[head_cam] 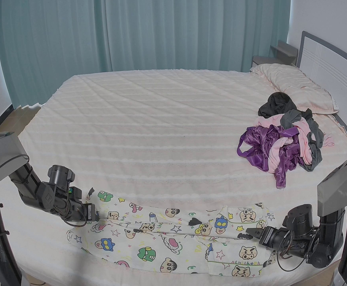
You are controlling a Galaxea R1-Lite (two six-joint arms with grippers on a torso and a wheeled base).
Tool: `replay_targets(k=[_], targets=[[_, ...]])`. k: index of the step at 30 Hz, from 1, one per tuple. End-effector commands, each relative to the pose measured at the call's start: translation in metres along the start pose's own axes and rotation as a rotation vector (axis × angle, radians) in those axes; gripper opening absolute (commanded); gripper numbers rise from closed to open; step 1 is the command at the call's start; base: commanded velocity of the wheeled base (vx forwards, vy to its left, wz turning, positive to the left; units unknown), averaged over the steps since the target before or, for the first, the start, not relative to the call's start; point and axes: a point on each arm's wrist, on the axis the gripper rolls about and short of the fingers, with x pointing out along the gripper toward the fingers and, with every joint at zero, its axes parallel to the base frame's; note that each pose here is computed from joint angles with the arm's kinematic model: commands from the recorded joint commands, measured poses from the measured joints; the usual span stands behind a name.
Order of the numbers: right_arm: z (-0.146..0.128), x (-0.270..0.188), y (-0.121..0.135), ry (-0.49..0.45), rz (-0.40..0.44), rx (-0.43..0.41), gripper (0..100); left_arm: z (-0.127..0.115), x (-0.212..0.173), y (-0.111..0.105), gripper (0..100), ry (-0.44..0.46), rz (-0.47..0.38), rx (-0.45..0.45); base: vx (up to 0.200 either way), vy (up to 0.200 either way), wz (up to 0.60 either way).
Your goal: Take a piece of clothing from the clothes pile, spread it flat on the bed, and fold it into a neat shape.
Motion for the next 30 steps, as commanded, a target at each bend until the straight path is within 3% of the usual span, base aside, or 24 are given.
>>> replay_targets(k=[1, 11, 18, 22, 23, 25, 26, 30], targets=[[-0.001, -0.001, -0.002, 0.004, -0.006, 0.0, 100, 0.003, -0.007, -0.004, 0, -0.025, -0.002, 0.009, 0.0, 0.0, 0.0], [0.009, -0.005, -0.002, -0.061, 0.013, 0.027, 100, 0.01, -0.044, 0.008, 0, -0.07, 0.026, -0.032, 0.0, 0.0, 0.0], [0.013, -0.006, -0.002, -0.088, 0.012, 0.034, 100, 0.012, -0.075, 0.041, 0, -0.097, 0.088, -0.067, 0.0, 0.0, 0.0], [0.013, -0.006, -0.002, -0.088, 0.012, 0.032, 100, 0.013, -0.085, 0.049, 0, -0.116, 0.096, -0.078, 0.0, 0.0, 0.0], [0.013, -0.006, -0.002, -0.088, 0.011, 0.033, 100, 0.013, -0.1, 0.062, 0, -0.142, 0.115, -0.088, 0.0, 0.0, 0.0], [0.013, -0.006, -0.002, -0.088, 0.011, 0.033, 100, 0.013, -0.101, 0.063, 0, -0.143, 0.117, -0.089, 0.0, 0.0, 0.0], [0.013, -0.006, -0.002, -0.088, 0.011, 0.035, 100, 0.015, -0.116, 0.078, 0, -0.155, 0.138, -0.113, 0.0, 0.0, 0.0], [0.013, -0.006, -0.002, -0.089, 0.012, 0.035, 100, 0.022, -0.141, 0.098, 0, -0.185, 0.166, -0.171, 0.0, 0.0, 0.0]])
